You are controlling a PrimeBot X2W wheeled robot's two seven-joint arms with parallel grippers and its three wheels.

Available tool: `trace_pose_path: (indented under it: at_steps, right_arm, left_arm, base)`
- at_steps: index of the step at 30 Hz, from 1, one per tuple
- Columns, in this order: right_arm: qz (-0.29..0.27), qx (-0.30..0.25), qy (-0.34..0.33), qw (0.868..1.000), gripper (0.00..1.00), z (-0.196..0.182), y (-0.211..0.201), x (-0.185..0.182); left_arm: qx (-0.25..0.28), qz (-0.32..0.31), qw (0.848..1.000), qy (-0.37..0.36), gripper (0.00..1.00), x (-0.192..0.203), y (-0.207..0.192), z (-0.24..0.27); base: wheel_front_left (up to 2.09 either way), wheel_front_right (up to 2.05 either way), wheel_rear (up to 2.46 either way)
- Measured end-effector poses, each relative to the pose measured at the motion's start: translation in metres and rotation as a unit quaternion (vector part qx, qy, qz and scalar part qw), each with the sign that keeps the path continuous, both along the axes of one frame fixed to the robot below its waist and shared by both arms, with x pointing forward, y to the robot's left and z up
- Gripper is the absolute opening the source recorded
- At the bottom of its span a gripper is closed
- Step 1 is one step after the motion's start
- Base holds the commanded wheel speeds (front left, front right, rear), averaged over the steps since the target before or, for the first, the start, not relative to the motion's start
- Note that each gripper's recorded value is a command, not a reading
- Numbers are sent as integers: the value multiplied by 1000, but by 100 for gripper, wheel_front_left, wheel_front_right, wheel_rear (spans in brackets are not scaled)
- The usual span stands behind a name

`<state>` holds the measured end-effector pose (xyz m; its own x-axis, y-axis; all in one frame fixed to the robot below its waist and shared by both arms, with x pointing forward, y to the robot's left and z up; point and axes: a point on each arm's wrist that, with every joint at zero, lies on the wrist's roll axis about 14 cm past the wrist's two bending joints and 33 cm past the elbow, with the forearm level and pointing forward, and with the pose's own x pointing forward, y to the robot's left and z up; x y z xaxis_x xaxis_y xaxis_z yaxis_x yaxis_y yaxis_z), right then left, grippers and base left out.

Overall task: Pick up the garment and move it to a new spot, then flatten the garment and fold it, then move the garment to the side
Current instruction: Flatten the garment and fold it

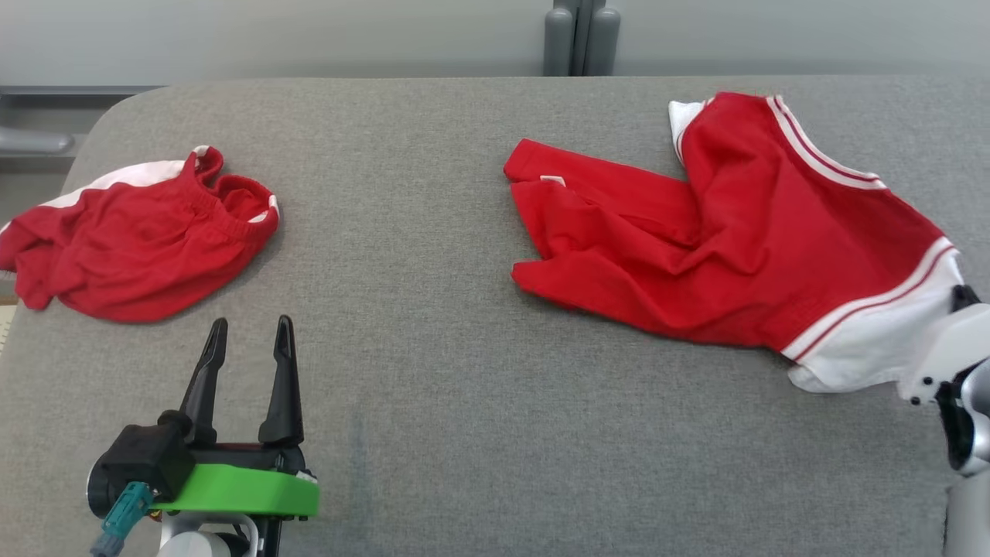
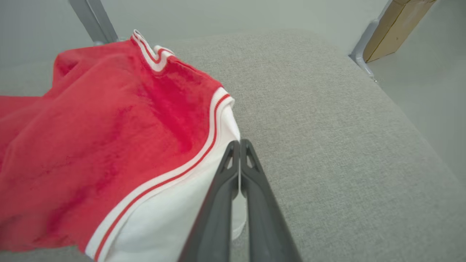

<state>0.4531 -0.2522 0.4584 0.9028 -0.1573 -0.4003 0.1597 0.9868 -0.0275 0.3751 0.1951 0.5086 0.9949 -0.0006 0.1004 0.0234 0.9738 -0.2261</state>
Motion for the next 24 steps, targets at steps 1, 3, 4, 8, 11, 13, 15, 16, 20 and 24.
trace_pose_path:
  at_steps: [1,3,4,8,11,13,15,16,20,24]
  right_arm:
    - [-9,-4,4,1000,0,4,-7,-8]
    - [-21,-17,8,1000,100,11,-17,-20]
    - [-23,-19,7,1000,100,13,-18,-23]
    - [-23,-26,-11,999,100,23,-20,-31]
    - [-10,-38,-44,998,100,33,-14,-31]
    - [7,-48,-65,997,100,36,-5,-33]
    - [25,-56,-87,994,100,40,5,-35]
    - [35,-59,-101,993,100,43,11,-36]
    - [70,-68,-152,984,100,54,31,-41]
    - [104,-67,-191,974,100,62,52,-47]
  left_arm:
    - [-1,-3,1000,-2,100,1,-2,1]
    - [-2,-7,1000,-3,100,3,-5,2]
    - [-2,-9,1000,-3,100,3,-6,1]
    - [-3,-14,1000,-3,100,5,-9,1]
    - [-3,-15,1000,-4,100,5,-10,2]
    - [-4,-15,1000,-6,100,4,-10,3]
    - [-4,-13,1000,-8,100,3,-9,5]
    - [-4,-11,1000,-9,100,2,-8,5]
    - [-5,-5,1000,-7,100,-5,-5,4]
    - [-6,-3,1000,-8,100,-12,-3,5]
  base:
    - [0,0,0]
    - [0,0,0]
    - [0,0,0]
    - [0,0,0]
    - [0,0,0]
    - [0,0,0]
    - [0,0,0]
    - [0,0,0]
    - [0,0,0]
    - [0,0,0]
